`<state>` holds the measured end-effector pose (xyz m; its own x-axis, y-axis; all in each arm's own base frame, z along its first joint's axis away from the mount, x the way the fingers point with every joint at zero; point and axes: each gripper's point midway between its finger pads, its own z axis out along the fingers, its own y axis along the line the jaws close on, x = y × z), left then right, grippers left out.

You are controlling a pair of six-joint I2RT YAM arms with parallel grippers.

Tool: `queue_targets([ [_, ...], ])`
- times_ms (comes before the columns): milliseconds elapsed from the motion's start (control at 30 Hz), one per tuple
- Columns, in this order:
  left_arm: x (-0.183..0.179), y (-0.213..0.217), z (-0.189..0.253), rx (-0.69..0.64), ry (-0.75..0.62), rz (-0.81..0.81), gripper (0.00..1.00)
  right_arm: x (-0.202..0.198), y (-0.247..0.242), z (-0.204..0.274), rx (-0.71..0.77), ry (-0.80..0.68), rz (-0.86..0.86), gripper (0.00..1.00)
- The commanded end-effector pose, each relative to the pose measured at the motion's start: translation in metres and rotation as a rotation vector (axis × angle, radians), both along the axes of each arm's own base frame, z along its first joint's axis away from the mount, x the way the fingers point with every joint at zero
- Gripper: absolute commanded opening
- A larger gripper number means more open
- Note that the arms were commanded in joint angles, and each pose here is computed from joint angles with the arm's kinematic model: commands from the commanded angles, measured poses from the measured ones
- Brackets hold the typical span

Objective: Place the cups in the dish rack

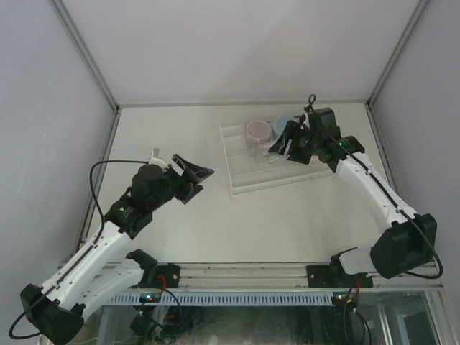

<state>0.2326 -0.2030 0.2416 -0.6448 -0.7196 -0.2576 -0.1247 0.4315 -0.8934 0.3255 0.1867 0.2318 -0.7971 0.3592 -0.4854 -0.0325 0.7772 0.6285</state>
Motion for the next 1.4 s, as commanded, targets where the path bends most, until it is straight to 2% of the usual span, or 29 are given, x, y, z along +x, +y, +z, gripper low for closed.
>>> queue_targets([
  [0,0.005,0.004,0.017,0.036,-0.056,-0.009,0.86,0.011,-0.018,-0.012,-0.272,-0.035,-0.017,0.2],
  [400,0.013,0.019,0.02,0.094,-0.069,0.004,0.86,0.04,-0.01,-0.039,-0.547,0.019,-0.003,0.17],
  [733,0.017,0.032,0.023,0.125,-0.073,0.023,0.86,0.061,-0.002,-0.053,-0.606,0.075,0.019,0.17],
  [1000,0.017,0.035,0.022,0.128,-0.073,0.029,0.86,0.062,-0.001,-0.068,-0.664,0.118,0.041,0.19],
  [1100,0.016,0.037,0.019,0.148,-0.07,0.024,0.86,0.061,-0.003,-0.072,-0.685,0.127,0.045,0.22],
  [1167,0.016,0.038,0.017,0.164,-0.066,0.023,0.86,0.06,-0.003,-0.074,-0.689,0.134,0.046,0.28],
  [1267,0.016,0.04,0.017,0.181,-0.067,0.024,0.86,0.059,-0.002,-0.077,-0.684,0.133,0.048,0.39],
  [1367,0.014,0.042,0.017,0.2,-0.071,0.024,0.86,0.059,0.001,-0.078,-0.678,0.129,0.054,0.56],
])
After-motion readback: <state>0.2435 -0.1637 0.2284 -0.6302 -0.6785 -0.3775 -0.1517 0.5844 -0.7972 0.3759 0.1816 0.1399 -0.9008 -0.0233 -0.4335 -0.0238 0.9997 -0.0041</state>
